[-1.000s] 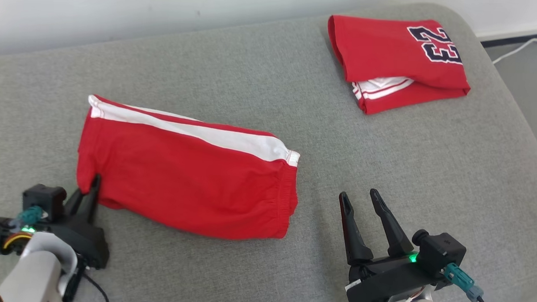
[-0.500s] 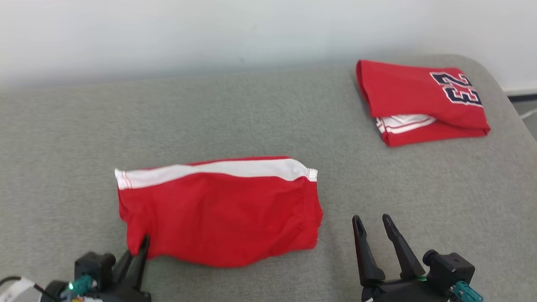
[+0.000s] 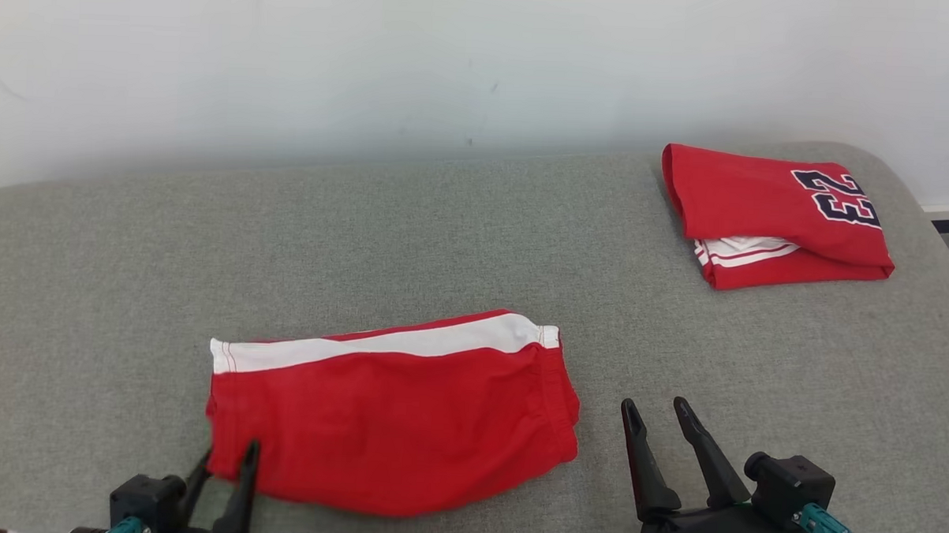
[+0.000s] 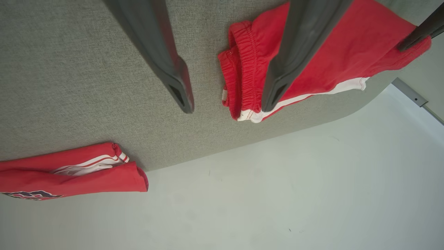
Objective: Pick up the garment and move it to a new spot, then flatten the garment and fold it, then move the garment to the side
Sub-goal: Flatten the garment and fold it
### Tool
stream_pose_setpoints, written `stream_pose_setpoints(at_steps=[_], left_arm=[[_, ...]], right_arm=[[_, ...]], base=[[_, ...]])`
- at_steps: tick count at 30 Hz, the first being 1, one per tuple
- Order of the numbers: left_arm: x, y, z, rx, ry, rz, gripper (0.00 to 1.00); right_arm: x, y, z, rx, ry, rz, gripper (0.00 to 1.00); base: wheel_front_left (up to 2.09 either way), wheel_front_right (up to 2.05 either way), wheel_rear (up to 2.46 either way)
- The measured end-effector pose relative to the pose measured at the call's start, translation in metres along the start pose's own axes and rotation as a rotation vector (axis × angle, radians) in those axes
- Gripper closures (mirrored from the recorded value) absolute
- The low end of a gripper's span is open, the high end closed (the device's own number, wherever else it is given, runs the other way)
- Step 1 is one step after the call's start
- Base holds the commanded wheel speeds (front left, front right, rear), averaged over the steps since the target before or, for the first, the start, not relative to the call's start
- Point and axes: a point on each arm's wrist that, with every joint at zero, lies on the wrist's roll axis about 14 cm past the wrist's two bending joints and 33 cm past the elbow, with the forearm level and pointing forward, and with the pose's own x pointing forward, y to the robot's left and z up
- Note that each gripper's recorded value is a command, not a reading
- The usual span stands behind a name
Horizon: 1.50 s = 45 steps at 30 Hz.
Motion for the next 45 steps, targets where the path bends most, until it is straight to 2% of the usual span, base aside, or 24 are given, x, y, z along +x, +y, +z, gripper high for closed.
stream_pose_setpoints(at_steps=[8, 12, 20, 27, 30, 35, 45], left_arm=[[-0.011, 0.018, 0.022, -0.003, -0.083, 0.088, 0.00], [-0.027, 0.027, 0.055, 0.014, -0.198, 0.154, 0.00], [-0.065, 0.053, 0.091, 0.068, -0.325, 0.295, 0.00], [-0.097, 0.068, 0.095, 0.116, -0.342, 0.389, 0.00], [-0.107, 0.074, 0.093, 0.101, -0.341, 0.432, 0.00], [-0.112, 0.075, 0.078, 0.080, -0.298, 0.425, 0.00], [-0.104, 0.070, 0.077, 0.092, -0.289, 0.390, 0.00]], right_arm=[[0.000, -0.001, 0.002, -0.003, -0.012, 0.001, 0.00], [0.002, -0.002, 0.011, -0.045, -0.051, 0.007, 0.00], [0.004, -0.001, 0.021, -0.122, -0.088, 0.017, 0.00], [-0.001, -0.007, 0.026, -0.140, -0.114, -0.007, 0.00], [-0.005, -0.011, 0.026, -0.135, -0.122, -0.023, 0.00], [-0.005, -0.006, 0.020, -0.150, -0.109, -0.010, 0.00], [-0.002, 0.004, 0.008, -0.156, -0.067, 0.020, 0.00]], base=[[0.00, 0.00, 0.00], [0.00, 0.00, 0.00], [0.00, 0.00, 0.00], [0.00, 0.00, 0.00], [0.00, 0.00, 0.00], [0.00, 0.00, 0.00], [0.00, 0.00, 0.00]])
